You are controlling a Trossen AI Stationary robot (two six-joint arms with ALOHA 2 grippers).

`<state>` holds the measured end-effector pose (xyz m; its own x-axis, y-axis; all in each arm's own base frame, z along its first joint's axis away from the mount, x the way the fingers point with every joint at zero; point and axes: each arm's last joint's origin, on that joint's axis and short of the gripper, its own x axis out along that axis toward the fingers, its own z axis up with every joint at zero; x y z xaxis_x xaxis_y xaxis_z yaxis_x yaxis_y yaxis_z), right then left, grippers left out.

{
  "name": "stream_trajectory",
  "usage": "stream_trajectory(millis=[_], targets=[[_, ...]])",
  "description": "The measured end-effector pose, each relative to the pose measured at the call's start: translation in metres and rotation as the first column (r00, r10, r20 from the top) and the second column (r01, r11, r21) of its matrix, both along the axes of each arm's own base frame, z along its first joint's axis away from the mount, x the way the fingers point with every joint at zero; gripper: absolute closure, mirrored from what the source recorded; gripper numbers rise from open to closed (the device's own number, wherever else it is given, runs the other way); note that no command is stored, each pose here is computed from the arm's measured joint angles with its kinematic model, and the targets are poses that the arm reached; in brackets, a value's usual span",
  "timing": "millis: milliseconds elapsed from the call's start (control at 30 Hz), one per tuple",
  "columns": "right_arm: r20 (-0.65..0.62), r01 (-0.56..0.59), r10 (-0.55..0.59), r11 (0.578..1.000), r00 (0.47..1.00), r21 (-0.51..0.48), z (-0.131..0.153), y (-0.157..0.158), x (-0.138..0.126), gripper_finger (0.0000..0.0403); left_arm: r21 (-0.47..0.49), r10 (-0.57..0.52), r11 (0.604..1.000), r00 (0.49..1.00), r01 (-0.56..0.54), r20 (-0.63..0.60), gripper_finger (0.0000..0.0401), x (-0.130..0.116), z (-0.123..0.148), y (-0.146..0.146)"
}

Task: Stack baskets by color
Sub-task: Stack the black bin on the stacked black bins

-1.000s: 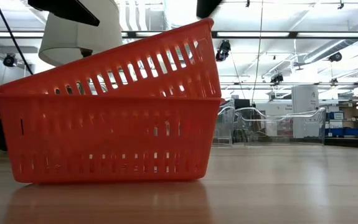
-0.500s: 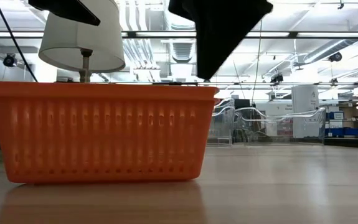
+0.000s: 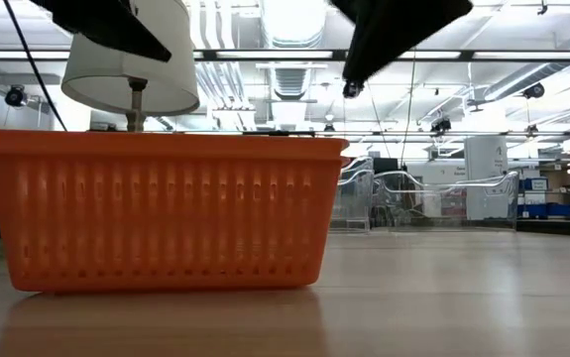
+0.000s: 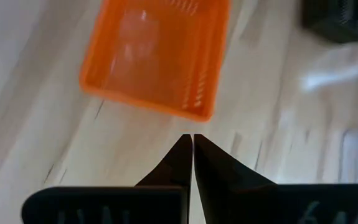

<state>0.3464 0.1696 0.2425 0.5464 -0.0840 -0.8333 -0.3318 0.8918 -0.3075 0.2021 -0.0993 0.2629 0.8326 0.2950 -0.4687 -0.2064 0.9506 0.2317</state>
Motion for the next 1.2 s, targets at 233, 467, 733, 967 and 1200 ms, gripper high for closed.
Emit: stream_trajectory(millis=[233, 467, 733, 967, 1200], targets=[[0.363, -0.109, 0.117, 0.993, 0.925, -0.042, 0.017, -0.026, -0.037, 0.0394, -0.19, 0.104, 0.976, 0.995, -0.103, -0.002, 0.0267, 0.013, -0.012, -0.008], [0.58, -0.143, 0.183, 0.983, 0.794, -0.114, 0.03, -0.056, -0.073, 0.0394, -0.45, 0.235, 0.835, 0.945, -0.317, -0.228, 0.0287, 0.01, -0.01, -0.012], [0.655, -0.136, 0.178, 0.984, 0.735, -0.115, 0.047, -0.074, -0.104, 0.0394, -0.469, 0.313, 0.519, 0.67, -0.714, -0.673, 0.0338, 0.007, -0.024, -0.022], [0.646, -0.152, 0.231, 0.973, 0.728, -0.176, 0.047, -0.077, -0.112, 0.0394, -0.436, 0.239, 0.395, 0.549, -0.809, -0.801, 0.0352, 0.016, -0.034, -0.039], [0.607, -0.166, 0.256, 0.965, 0.752, -0.202, 0.04, -0.077, -0.111, 0.0394, -0.439, 0.254, 0.339, 0.53, -0.832, -0.809, 0.0342, 0.01, -0.034, -0.049]])
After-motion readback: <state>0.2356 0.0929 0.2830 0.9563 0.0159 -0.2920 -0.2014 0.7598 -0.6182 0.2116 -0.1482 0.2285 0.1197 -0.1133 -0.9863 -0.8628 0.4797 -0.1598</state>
